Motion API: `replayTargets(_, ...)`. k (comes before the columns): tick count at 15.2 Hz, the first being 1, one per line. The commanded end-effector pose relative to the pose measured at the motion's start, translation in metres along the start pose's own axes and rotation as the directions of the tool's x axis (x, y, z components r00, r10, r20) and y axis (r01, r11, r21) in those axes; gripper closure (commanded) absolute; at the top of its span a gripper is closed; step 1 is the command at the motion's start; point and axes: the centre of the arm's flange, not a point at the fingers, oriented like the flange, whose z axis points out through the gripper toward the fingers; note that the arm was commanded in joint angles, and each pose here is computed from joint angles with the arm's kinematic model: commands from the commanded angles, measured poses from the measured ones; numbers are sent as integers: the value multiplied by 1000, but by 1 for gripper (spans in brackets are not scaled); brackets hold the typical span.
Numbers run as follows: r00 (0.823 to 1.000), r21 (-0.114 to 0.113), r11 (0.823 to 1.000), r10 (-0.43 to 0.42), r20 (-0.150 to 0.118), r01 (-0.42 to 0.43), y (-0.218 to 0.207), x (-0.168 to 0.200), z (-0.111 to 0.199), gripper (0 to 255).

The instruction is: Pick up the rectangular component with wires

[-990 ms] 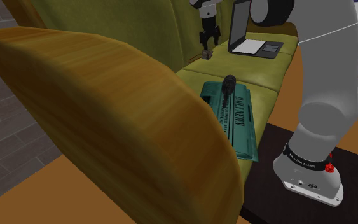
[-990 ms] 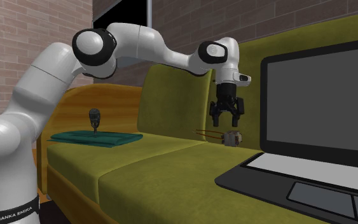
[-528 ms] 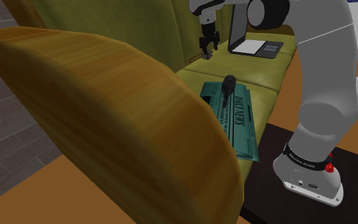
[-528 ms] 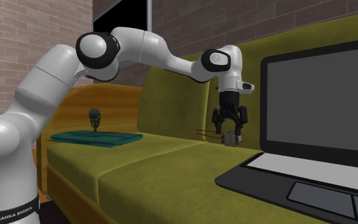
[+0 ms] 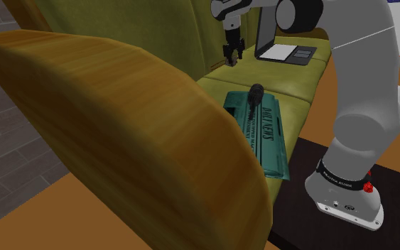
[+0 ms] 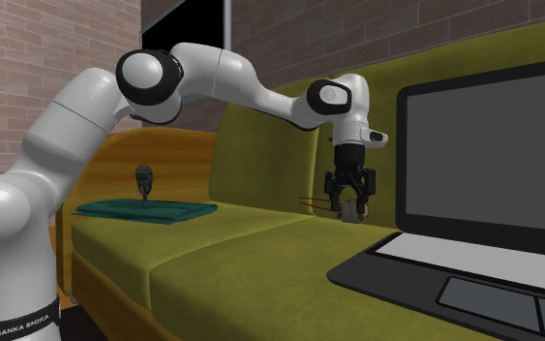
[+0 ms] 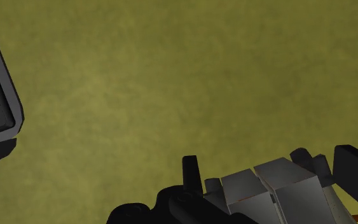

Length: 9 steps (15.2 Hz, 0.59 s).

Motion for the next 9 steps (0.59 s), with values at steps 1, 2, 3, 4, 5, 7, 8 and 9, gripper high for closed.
replayTargets(1,1000,0,1000,0,2,0,0,1,2,255)
replayTargets(2,1000,0,1000,0,2,0,0,1,2,255)
replayTargets(3,1000,0,1000,0,2,0,0,1,2,255)
replayTargets(4,1000,0,1000,0,2,0,0,1,2,255)
replayTargets(5,1000,0,1000,0,2,0,0,0,2,255)
replayTargets(7,1000,0,1000,0,2,0,0,-1,-9,255)
replayTargets(8,1000,0,1000,0,2,0,1,-2,-14,255)
replayTargets(9,1000,0,1000,0,2,0,1,-3,-19,255)
